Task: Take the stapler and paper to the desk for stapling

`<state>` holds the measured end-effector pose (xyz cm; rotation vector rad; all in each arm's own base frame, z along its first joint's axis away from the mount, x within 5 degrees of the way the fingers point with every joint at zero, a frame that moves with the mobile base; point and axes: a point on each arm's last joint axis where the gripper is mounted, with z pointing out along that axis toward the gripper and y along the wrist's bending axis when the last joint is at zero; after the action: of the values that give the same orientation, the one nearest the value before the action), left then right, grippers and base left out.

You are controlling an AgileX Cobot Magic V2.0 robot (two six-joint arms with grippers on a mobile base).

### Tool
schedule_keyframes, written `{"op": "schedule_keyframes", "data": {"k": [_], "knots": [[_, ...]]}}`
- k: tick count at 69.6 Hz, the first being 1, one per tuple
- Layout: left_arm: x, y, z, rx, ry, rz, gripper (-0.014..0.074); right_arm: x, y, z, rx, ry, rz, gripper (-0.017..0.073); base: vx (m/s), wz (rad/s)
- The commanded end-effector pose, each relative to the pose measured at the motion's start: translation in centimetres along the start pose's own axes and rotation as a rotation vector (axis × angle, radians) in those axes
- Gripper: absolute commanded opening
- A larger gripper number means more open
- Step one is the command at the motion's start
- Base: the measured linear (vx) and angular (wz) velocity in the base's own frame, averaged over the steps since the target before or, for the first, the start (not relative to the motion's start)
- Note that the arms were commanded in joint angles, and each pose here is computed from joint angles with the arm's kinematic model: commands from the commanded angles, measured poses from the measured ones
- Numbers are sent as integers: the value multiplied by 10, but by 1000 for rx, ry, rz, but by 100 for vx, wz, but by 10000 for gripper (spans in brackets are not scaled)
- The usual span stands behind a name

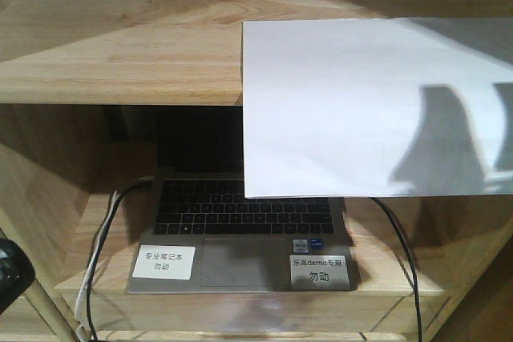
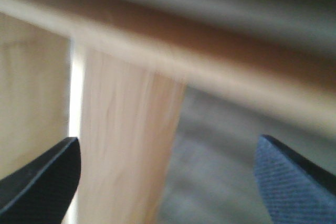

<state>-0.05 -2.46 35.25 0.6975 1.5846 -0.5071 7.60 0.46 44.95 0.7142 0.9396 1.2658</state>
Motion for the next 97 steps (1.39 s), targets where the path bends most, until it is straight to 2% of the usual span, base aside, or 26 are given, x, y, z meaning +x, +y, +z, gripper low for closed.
{"op": "schedule_keyframes", "data": {"k": [1, 5, 14, 21, 43, 51, 58, 67, 81, 90, 97], "knots": [[-18, 2, -3, -19, -130, -19, -6, 8, 5, -4, -110, 75, -7, 620, 0, 0], [-18, 2, -3, -19, -130, -19, -6, 12, 3, -10, -119, 119, -30, 617, 0, 0], [-18, 2, -3, -19, -129, -19, -6, 18, 0, -26, -152, 214, -34, 612, 0, 0], [-18, 2, -3, -19, -129, -19, -6, 22, -7, -38, -152, 281, 5, 608, 0, 0], [-18, 2, -3, -19, -129, -19, -6, 44, -50, -65, -91, 536, 160, 590, 0, 0], [-18, 2, -3, -19, -129, -19, -6, 54, -64, -69, -52, 607, 189, 590, 0, 0], [-18, 2, -3, -19, -129, -19, -6, 61, -78, -74, -10, 650, 208, 590, 0, 0], [-18, 2, -3, -19, -129, -19, -6, 69, -98, -80, 61, 671, 266, 590, 0, 0], [-18, 2, -3, -19, -129, -19, -6, 80, -127, -89, 107, 668, 360, 590, 0, 0], [-18, 2, -3, -19, -129, -19, -6, 88, -139, -89, 72, 665, 365, 590, 0, 0], [-18, 2, -3, -19, -129, -19, -6, 92, -144, -85, 21, 636, 317, 590, 0, 0]]}}
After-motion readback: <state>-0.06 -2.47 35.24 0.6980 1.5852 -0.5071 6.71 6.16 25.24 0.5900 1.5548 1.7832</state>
